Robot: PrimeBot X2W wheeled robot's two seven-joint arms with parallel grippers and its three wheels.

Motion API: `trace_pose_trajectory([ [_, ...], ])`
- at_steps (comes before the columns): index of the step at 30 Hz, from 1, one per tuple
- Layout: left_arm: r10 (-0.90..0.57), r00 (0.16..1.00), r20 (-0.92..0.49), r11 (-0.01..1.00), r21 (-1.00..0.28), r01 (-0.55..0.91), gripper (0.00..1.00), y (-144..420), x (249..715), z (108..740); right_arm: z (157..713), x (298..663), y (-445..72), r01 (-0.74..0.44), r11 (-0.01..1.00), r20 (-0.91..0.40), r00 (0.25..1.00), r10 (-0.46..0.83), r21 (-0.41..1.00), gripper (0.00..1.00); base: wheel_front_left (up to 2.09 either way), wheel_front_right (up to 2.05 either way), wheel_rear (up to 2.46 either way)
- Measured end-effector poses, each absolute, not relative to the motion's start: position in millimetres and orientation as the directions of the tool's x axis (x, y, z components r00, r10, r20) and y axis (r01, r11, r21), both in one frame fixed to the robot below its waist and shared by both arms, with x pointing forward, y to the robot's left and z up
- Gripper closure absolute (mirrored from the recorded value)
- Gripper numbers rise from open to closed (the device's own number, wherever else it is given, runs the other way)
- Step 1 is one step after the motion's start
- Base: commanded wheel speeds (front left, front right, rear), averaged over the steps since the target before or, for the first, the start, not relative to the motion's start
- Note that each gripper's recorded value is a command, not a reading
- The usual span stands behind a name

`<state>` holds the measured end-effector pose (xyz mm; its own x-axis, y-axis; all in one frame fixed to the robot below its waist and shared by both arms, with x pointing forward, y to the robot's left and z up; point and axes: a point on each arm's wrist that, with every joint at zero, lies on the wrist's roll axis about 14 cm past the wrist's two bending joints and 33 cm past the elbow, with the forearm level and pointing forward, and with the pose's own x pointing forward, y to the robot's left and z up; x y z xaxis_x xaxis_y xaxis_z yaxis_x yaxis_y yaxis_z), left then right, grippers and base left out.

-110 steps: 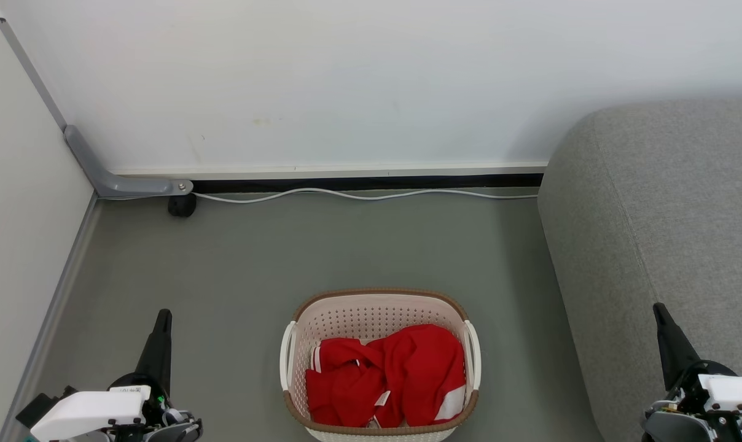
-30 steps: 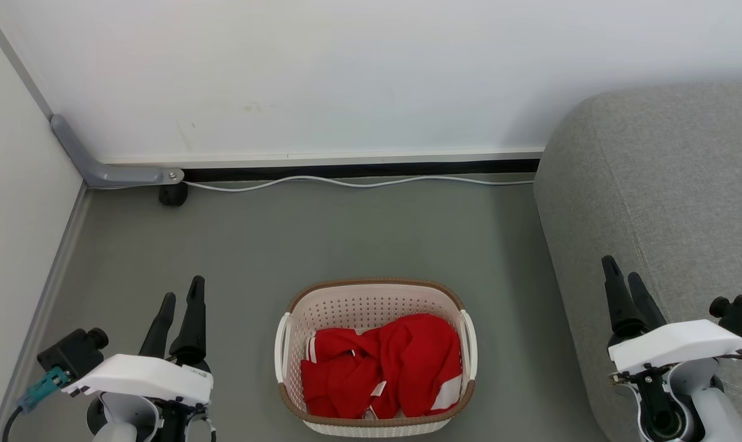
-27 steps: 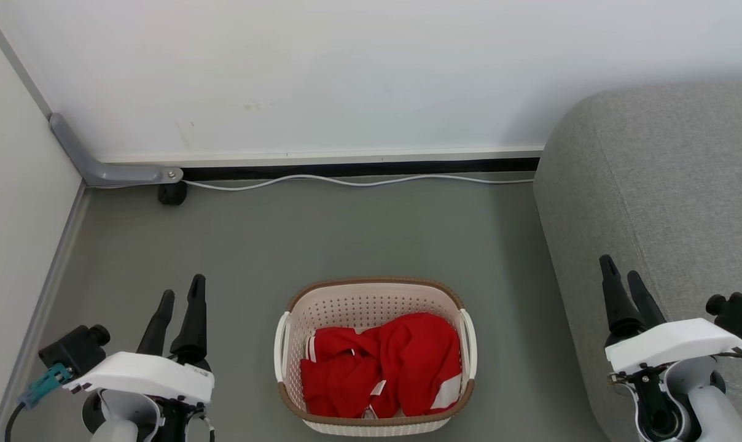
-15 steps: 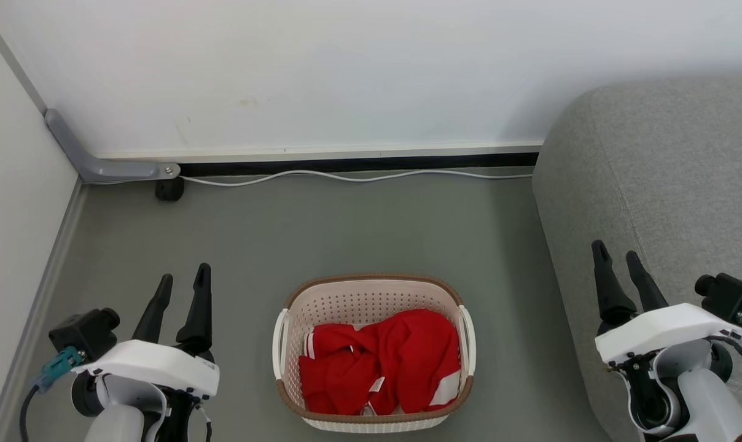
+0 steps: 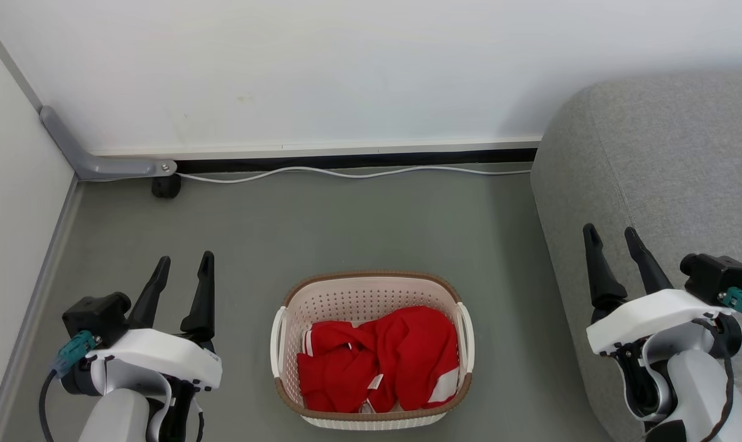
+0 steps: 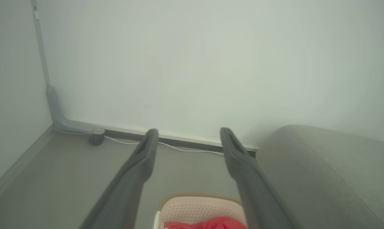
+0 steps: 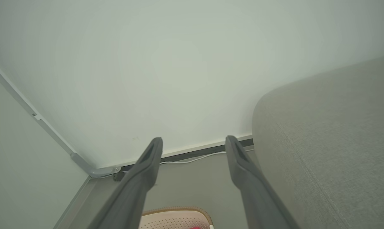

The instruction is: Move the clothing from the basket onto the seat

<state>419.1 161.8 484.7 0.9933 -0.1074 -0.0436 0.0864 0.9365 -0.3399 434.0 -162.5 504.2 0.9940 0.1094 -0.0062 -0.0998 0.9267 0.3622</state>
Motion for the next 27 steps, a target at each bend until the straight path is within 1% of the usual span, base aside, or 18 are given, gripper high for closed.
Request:
trace_pose_trajectory([
  [12, -0.116, 0.993, -0.036, 0.976, -0.19, 0.107, 0.0, 162.6, 427.8, 484.9, 510.8, 441.4, -161.4, -0.136, 0.974, 0.015, 0.991, 0.135, 0.179, 0.0, 0.0, 0.0, 0.0],
  [20, -0.118, 0.992, -0.052, 0.988, -0.104, 0.112, 0.0, 164.4, 427.4, 478.9, 518.0, 444.8, -161.0, -0.15, 0.985, 0.04, 0.988, 0.147, 0.081, 0.0, 0.0, 0.0, 0.0],
  [27, -0.111, 0.993, -0.028, 0.993, -0.042, 0.11, 0.0, 166.0, 432.3, 485.4, 523.8, 445.8, -164.1, -0.148, 0.989, 0.059, 0.987, 0.148, 0.005, 0.0, 0.0, 0.0, 0.0],
])
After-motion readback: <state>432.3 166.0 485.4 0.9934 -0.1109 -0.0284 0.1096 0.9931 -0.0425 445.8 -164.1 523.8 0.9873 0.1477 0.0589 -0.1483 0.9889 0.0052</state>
